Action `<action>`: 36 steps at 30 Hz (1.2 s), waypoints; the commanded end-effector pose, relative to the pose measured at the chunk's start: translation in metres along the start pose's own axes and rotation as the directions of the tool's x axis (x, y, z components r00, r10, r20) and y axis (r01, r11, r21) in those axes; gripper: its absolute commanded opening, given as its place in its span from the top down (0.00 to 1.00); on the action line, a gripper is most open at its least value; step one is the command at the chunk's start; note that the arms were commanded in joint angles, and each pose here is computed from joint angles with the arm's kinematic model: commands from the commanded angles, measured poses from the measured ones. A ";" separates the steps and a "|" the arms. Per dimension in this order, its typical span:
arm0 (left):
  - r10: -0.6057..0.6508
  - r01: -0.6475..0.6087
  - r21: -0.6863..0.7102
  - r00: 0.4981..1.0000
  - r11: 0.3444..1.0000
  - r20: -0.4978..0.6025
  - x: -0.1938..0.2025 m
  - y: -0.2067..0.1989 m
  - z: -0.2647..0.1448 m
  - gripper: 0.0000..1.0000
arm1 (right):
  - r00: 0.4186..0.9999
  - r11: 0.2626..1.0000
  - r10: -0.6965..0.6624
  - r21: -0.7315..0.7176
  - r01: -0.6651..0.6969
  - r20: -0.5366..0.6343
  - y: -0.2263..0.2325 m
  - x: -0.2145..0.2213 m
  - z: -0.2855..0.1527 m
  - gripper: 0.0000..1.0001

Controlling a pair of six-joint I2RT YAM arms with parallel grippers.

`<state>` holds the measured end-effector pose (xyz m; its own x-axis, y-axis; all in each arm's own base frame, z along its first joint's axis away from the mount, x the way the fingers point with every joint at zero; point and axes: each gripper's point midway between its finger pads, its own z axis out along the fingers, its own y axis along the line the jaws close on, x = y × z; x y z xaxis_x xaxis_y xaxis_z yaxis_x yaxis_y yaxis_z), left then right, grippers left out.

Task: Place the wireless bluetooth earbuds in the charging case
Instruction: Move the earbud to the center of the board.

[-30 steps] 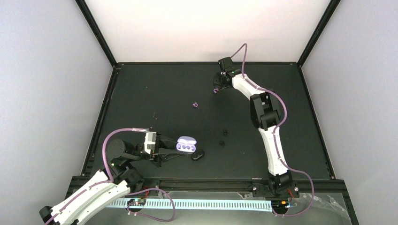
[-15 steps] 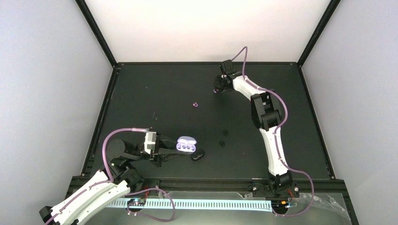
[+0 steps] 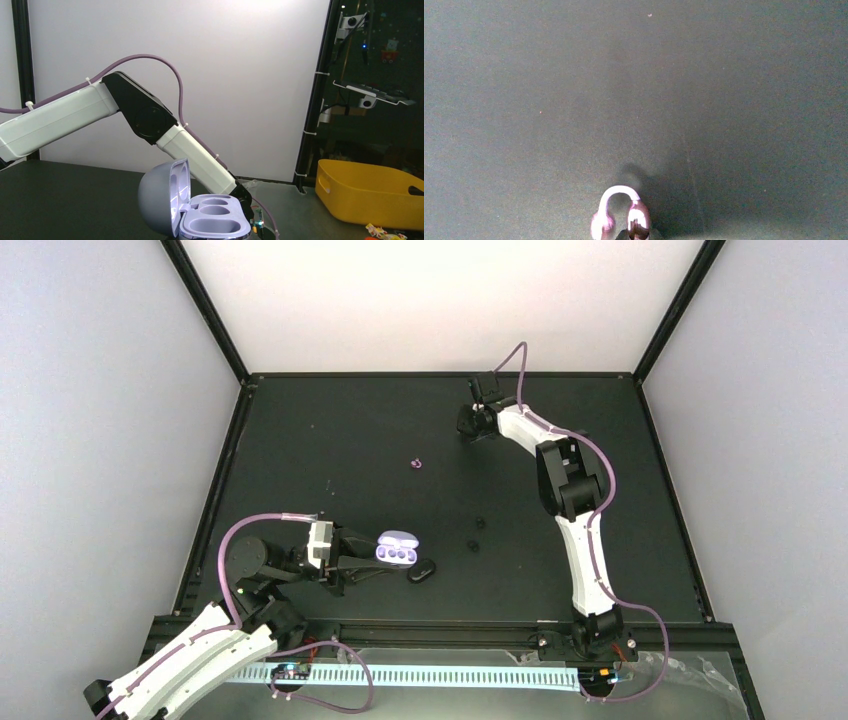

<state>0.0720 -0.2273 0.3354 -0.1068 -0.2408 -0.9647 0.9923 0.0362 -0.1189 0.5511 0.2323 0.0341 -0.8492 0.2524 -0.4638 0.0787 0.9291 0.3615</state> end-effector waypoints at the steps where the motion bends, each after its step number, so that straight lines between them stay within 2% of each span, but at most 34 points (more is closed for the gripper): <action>1: 0.014 -0.015 0.008 1.000 1.000 0.009 -0.004 -0.002 0.001 0.98 | 0.999 1.000 -0.024 0.009 0.024 -0.028 0.002 0.010 -0.006 0.93; 10: 0.019 -0.019 0.015 1.000 1.000 0.014 -0.006 -0.005 0.000 0.99 | 0.999 0.999 -0.034 0.005 0.034 -0.006 0.006 0.010 -0.025 0.99; 17: 0.023 -0.023 0.020 0.999 1.000 0.023 -0.008 -0.008 -0.002 0.98 | 0.996 0.996 -0.087 -0.025 0.088 0.036 0.013 0.016 -0.051 0.98; 21: 0.024 -0.024 0.027 0.999 0.999 0.023 -0.008 -0.009 -0.003 0.98 | 0.992 0.993 -0.115 -0.032 0.117 0.057 0.019 0.009 -0.053 0.73; 23: 0.021 -0.022 0.028 1.000 0.999 0.022 -0.007 -0.010 -0.003 0.98 | 0.992 0.993 -0.110 -0.023 0.112 0.059 0.020 0.000 -0.048 0.65; 29: 0.022 -0.022 0.017 1.000 1.000 0.016 -0.006 -0.007 -0.003 0.98 | 0.999 0.996 -0.042 -0.076 0.044 0.028 0.028 -0.018 -0.019 0.56; 36: 0.022 -0.022 -0.006 1.000 1.000 0.007 -0.004 -0.003 -0.002 0.99 | 0.999 0.992 -0.048 -0.113 0.048 0.002 0.037 -0.029 0.006 0.53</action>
<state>0.0702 -0.2255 0.3356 -0.1031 -0.2418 -0.9648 0.9926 0.0370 -0.1153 0.5785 0.2541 0.0672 -0.8225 0.2201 -0.5244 -0.0156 0.9130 0.4077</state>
